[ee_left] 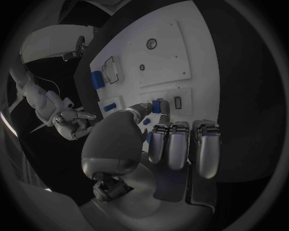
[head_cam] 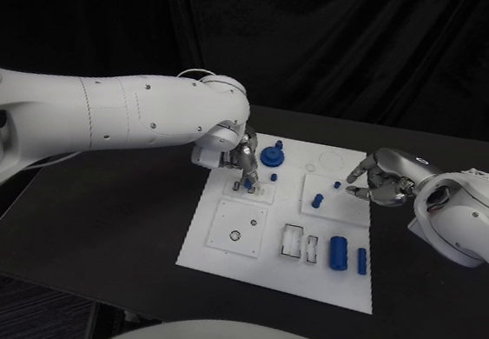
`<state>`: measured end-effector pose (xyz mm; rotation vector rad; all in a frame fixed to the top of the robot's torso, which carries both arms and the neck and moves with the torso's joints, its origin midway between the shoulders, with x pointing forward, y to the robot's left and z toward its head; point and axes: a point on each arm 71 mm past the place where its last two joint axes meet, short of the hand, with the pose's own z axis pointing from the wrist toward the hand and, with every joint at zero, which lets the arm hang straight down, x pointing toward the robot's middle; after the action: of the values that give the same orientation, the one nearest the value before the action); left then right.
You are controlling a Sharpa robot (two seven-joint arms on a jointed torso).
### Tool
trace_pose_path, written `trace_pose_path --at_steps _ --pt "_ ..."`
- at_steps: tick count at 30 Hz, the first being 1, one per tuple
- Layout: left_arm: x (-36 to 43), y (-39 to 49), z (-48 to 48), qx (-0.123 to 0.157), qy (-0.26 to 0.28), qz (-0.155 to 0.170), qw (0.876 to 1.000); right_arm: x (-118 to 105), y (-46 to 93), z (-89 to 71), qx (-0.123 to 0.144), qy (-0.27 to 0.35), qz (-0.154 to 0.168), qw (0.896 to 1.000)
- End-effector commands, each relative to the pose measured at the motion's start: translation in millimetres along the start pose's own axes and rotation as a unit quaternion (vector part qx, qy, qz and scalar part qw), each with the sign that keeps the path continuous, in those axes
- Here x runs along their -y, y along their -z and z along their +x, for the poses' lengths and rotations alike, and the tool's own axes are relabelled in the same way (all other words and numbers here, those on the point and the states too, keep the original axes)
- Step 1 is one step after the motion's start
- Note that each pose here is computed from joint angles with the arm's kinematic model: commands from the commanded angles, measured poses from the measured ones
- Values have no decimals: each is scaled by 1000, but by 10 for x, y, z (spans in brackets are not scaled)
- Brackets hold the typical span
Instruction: Assemble the parts on the task board
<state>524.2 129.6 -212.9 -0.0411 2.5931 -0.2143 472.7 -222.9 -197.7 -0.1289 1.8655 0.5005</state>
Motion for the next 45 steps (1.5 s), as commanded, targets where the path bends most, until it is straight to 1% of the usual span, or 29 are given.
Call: trace_pose_path --at_steps 1,8,13,21,28,38,45 --pt "31 -1 -9 -3 0 8 1000 3 -1 7 2 -1 3 1000" --pt "45 -24 -32 11 12 10 1000 4 -3 10 -1 -1 4 1000" --pt "48 -44 -33 14 17 9 1000 3 -4 11 -1 -1 3 1000" --pt "62 -80 8 8 15 9 1000 1 -5 12 -2 -1 4 1000" --pt "70 -105 89 -4 9 8 1000 8 0 12 -3 -1 5 1000" --pt "53 -114 113 -7 9 5 1000 11 1 14 -4 -1 5 1000" --pt "34 -117 111 -5 12 3 1000 18 3 16 -6 0 7 1000"
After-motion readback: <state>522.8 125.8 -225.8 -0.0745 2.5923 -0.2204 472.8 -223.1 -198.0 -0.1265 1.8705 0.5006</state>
